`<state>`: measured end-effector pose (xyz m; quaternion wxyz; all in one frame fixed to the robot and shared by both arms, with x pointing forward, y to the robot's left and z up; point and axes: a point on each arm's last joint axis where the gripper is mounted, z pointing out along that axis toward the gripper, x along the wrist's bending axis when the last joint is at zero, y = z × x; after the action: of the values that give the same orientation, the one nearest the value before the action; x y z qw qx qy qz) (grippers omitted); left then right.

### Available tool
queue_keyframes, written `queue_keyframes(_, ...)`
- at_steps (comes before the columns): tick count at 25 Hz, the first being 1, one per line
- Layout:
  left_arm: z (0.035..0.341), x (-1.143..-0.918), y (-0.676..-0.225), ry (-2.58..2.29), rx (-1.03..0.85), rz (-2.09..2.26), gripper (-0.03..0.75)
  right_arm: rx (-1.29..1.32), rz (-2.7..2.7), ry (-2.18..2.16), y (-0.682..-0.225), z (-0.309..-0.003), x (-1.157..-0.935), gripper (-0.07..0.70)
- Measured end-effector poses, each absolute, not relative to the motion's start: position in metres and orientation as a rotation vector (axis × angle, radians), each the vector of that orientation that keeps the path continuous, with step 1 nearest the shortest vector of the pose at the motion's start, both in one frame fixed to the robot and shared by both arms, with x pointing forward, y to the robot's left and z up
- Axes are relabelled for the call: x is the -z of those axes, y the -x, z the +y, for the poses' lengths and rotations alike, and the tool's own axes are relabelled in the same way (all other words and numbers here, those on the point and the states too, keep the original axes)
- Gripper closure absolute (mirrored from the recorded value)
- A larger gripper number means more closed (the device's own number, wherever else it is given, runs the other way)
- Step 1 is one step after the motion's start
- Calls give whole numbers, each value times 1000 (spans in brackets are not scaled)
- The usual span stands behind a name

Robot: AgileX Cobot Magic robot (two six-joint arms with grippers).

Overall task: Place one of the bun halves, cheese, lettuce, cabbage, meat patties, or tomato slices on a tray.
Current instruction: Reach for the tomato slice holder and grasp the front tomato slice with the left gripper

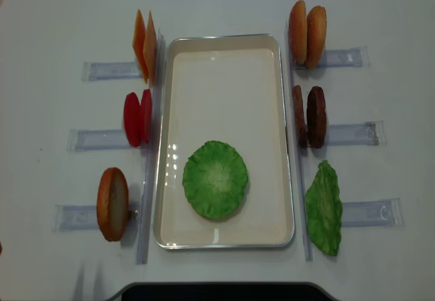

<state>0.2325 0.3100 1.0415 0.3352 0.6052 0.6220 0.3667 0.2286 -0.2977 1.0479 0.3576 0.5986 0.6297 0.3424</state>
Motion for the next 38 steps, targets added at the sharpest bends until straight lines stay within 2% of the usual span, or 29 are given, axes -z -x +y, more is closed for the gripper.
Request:
queue_keyframes(27, 312, -1044, -233, -1594, -976, 1641, 450, -886, 1628, -1543, -229, -298, -1048, 365)
queue_keyframes(33, 314, -1052, -255, -1626, -901, 1783, 450, -886, 1629, -1542, -229, -298, -1048, 365)
queue_keyframes(38, 315, -1069, -289, -1683, -818, 1929, 450, -887, 1628, -1541, -229, -298, -1048, 365)
